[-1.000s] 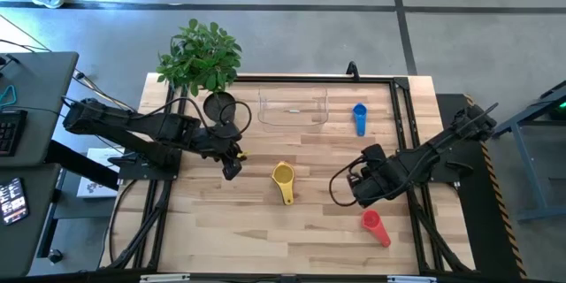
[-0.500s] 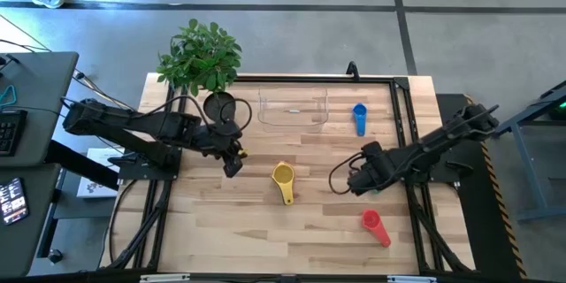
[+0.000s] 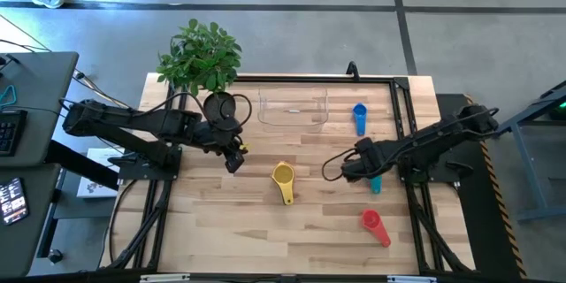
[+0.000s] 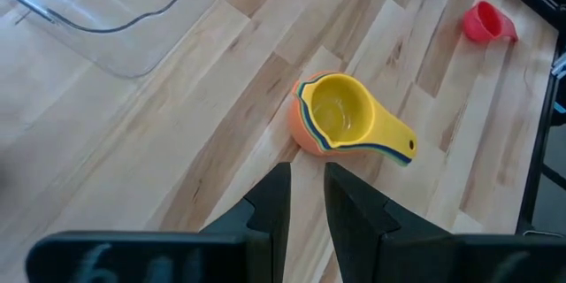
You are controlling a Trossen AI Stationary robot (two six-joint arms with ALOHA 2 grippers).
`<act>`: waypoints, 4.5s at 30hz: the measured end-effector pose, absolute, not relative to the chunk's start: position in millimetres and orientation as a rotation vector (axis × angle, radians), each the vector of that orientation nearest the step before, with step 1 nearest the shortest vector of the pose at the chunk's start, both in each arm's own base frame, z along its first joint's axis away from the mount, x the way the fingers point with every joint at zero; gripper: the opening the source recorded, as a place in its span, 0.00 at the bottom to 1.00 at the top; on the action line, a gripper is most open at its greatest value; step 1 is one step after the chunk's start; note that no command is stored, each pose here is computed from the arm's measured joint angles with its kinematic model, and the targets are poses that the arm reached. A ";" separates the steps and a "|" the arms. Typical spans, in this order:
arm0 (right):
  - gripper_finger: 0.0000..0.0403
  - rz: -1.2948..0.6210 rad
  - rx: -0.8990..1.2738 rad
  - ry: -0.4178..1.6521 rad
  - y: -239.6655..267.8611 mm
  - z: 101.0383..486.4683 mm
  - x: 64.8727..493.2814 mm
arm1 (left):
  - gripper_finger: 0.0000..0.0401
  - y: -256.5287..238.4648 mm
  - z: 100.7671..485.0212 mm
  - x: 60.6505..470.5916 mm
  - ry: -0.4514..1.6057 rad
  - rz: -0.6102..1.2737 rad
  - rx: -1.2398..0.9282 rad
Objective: Nest measuring cups in basket
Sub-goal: Stack the bottom blue measuring cup on top of the yellow measuring cup
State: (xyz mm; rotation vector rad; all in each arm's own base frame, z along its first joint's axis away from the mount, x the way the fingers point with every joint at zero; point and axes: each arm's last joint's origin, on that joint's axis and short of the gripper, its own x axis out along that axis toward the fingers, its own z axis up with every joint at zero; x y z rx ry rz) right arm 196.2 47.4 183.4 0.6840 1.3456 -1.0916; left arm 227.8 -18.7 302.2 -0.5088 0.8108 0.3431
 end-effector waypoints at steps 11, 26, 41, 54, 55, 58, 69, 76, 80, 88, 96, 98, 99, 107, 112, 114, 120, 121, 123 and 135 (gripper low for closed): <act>0.33 -1.034 0.753 1.401 37.0 163.4 193.5 | 0.16 -18.7 302.2 227.8 0.810 0.345 -0.508; 0.02 -1.033 0.766 1.414 36.4 160.3 191.7 | 0.16 -18.7 302.1 227.7 0.810 0.346 -0.507; 0.00 -0.993 0.769 1.295 43.5 202.0 216.3 | 0.16 -18.7 302.1 227.7 0.810 0.345 -0.507; 0.00 -0.893 0.772 0.880 50.3 289.9 255.1 | 0.16 -18.7 301.8 227.5 0.813 0.346 -0.506; 0.00 -0.884 0.767 0.856 50.3 295.2 256.9 | 0.16 -18.7 301.8 227.5 0.813 0.346 -0.506; 0.00 -0.845 0.756 0.760 50.6 311.0 263.8 | 0.16 -18.7 301.7 227.4 0.817 0.340 -0.491; 0.00 -0.730 0.666 0.620 58.4 349.8 303.9 | 0.16 -18.3 298.7 223.7 0.866 0.348 -0.463; 0.00 -0.682 0.628 0.704 65.8 352.7 340.7 | 0.16 -18.0 296.3 220.3 0.908 0.360 -0.453; 0.00 -0.695 0.625 0.799 68.8 340.9 358.5 | 0.16 -17.8 295.3 218.9 0.924 0.365 -0.449; 0.00 -0.633 0.653 0.903 80.5 314.2 395.9 | 0.16 -17.3 292.0 213.6 0.987 0.385 -0.432; 0.00 -0.630 0.686 0.951 85.8 288.7 413.7 | 0.16 -16.9 289.7 209.4 1.032 0.404 -0.427; 0.00 -0.639 0.694 0.958 86.7 282.7 416.8 | 0.16 -16.9 289.5 209.0 1.037 0.405 -0.426; 0.00 -0.636 0.695 0.961 87.2 280.2 418.6 | 0.16 -16.9 289.4 208.8 1.039 0.406 -0.425; 0.00 -0.634 0.696 1.023 90.6 256.3 428.9 | 0.16 -16.7 288.7 207.3 1.055 0.411 -0.420; 0.00 -0.638 0.692 1.041 91.5 248.4 431.8 | 0.16 -16.7 288.8 207.2 1.055 0.411 -0.420; 0.00 -0.637 0.685 1.051 91.9 244.3 433.2 | 0.16 -16.7 288.8 207.2 1.055 0.411 -0.421; 0.00 -0.621 0.690 1.085 93.5 233.6 436.8 | 0.16 -16.7 288.9 207.2 1.054 0.411 -0.421; 0.00 -0.612 0.687 1.084 93.9 231.9 438.4 | 0.16 -16.7 288.9 207.2 1.054 0.411 -0.421; 0.00 -0.606 0.685 1.089 94.2 230.3 439.0 | 0.16 -16.7 288.8 207.0 1.056 0.411 -0.420; 0.11 -0.609 0.681 1.076 94.3 228.5 440.9 | 0.16 -16.6 288.6 206.5 1.061 0.413 -0.419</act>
